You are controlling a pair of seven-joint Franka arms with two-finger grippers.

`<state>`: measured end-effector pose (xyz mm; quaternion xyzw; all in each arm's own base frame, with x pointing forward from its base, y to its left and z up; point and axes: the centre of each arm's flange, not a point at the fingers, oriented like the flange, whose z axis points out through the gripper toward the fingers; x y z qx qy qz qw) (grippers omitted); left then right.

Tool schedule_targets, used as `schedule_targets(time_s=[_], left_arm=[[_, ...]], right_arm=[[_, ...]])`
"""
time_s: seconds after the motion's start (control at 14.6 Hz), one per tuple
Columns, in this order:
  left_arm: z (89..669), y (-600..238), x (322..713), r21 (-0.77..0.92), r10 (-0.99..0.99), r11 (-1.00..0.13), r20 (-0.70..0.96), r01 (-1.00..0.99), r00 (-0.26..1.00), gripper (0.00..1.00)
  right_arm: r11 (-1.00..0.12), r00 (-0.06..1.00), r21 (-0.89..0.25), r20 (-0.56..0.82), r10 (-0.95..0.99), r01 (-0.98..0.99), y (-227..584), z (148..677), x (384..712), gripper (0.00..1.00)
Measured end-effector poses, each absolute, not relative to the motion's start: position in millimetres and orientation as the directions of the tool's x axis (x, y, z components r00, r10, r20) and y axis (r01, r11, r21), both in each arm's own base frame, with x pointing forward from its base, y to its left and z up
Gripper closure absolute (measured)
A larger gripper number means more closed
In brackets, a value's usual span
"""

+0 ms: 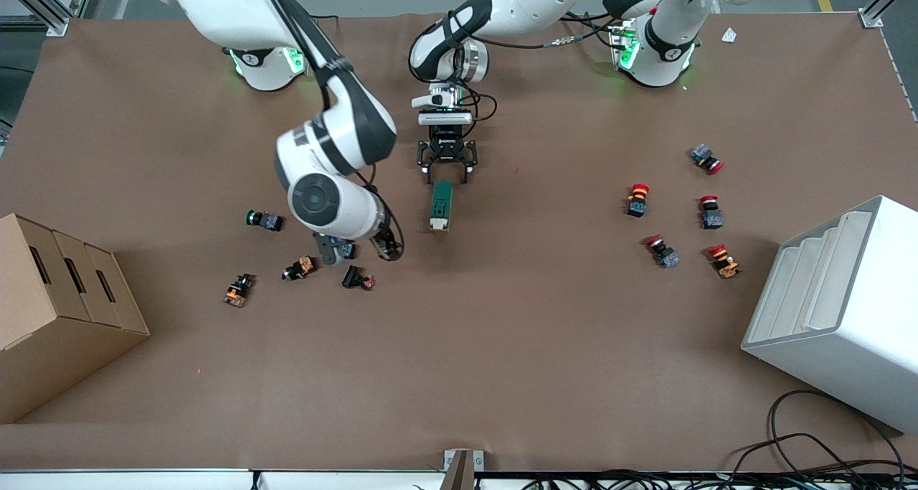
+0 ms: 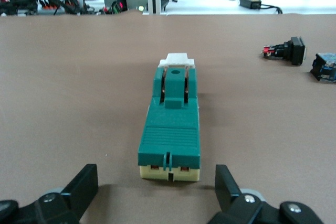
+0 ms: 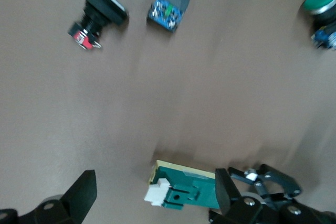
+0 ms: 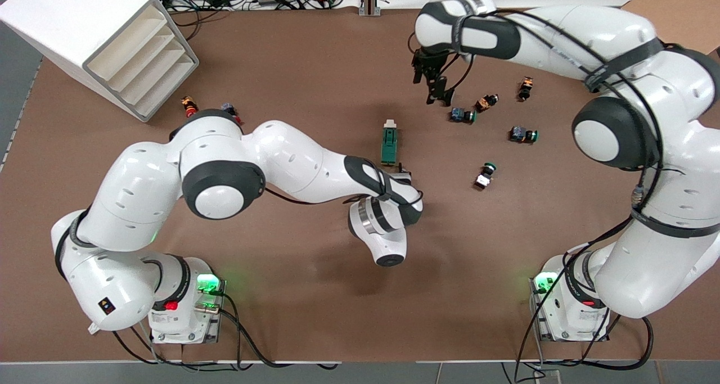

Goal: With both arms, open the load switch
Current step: 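Bring the right gripper above the white handle while the left gripper holds, then press the white switch handle down with the right gripper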

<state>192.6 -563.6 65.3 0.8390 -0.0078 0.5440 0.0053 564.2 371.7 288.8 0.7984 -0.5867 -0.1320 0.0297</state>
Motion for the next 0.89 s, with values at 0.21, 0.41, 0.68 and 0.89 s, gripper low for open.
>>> schedule_targets(time_s=[0.21,0.41,0.68,0.89], left_arm=[[62,-563,191,-0.009,-0.019,-1.0,0.921,-0.026,0.388,0.02],[62,-563,191,-0.01,-0.02,-1.0,0.922,-0.027,0.387,0.02],[62,-563,191,-0.011,-0.021,-1.0,0.922,-0.027,0.385,0.02],[61,-563,191,-0.012,-0.022,-1.0,0.924,-0.028,0.381,0.02]], right_arm=[[-0.297,0.265,0.237,-0.156,-0.952,-0.925,396,253,552,0.0],[-0.265,0.237,0.242,-0.139,-0.961,-0.933,414,231,544,0.0],[-0.226,0.202,0.244,-0.119,-0.972,-0.943,433,213,531,0.0],[-0.216,0.185,0.259,-0.14,-0.973,-0.941,440,210,525,0.0]])
